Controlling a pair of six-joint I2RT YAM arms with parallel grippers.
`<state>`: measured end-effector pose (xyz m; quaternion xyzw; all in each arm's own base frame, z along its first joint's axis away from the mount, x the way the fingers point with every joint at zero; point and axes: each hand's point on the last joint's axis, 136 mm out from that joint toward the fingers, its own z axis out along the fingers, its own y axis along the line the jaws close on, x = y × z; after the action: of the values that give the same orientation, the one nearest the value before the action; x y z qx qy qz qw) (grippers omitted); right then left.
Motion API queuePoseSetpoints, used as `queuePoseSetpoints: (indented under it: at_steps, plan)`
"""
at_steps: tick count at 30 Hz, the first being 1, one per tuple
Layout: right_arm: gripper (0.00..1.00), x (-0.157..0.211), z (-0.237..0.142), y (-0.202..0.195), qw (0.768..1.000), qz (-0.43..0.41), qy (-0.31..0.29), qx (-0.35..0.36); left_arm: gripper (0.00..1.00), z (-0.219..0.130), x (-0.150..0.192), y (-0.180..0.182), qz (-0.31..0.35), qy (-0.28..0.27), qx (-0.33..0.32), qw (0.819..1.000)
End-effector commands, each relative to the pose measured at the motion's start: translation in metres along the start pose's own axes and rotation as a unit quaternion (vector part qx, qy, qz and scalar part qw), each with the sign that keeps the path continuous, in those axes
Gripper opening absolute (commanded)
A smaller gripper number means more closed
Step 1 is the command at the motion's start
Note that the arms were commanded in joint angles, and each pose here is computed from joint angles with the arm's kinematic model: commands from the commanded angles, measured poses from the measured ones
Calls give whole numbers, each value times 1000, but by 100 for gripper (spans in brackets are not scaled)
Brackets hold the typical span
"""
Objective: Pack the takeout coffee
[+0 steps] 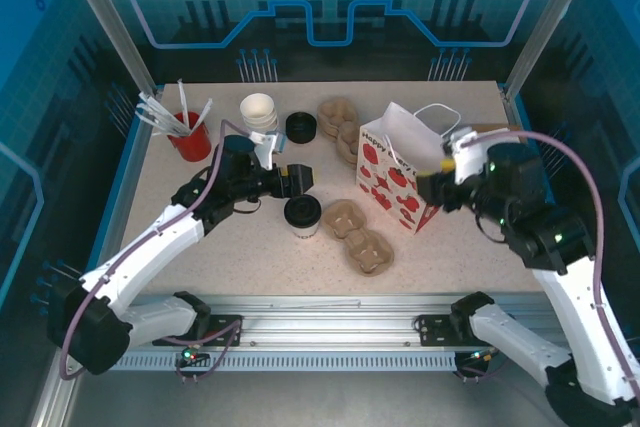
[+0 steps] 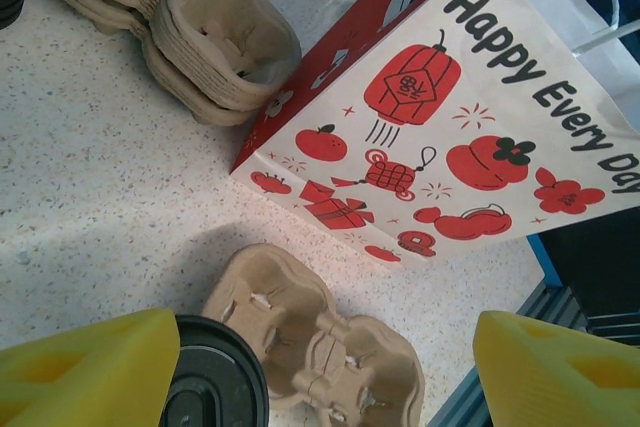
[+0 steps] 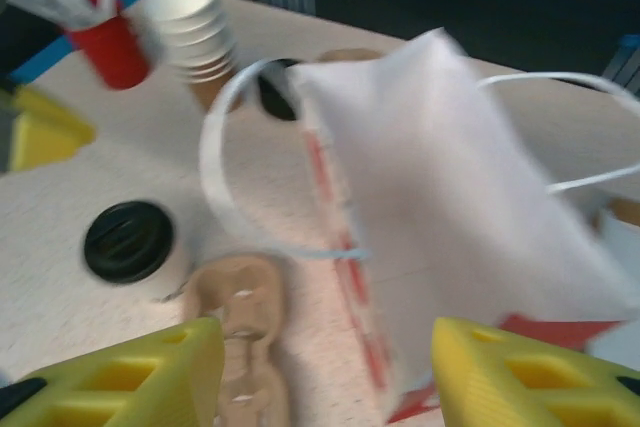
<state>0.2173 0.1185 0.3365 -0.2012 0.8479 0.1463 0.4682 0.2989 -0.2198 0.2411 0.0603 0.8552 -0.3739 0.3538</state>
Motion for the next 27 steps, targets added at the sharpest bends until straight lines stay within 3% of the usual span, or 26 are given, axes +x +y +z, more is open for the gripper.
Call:
queuePoseSetpoints:
  at_steps: [1, 9, 16, 22, 27]
  plan:
    - [58, 39, 23, 29, 998, -18, 44, -34, 79, -15, 4, 10, -3, -3, -18, 1000]
    - [58, 113, 103, 90, 984, -97, 137, -65, 80, -38, -6, 24, -14, -30, -47, 998]
    - [57, 153, 170, 90, 967, -88, 235, -50, 80, -43, -13, 22, -12, -41, -45, 998]
    - [56, 187, 193, 78, 946, -77, 313, -37, 80, -42, -14, 19, -11, -44, -38, 998]
    - [54, 200, 201, 76, 937, -74, 341, -35, 80, -40, -14, 20, -12, -42, -39, 998]
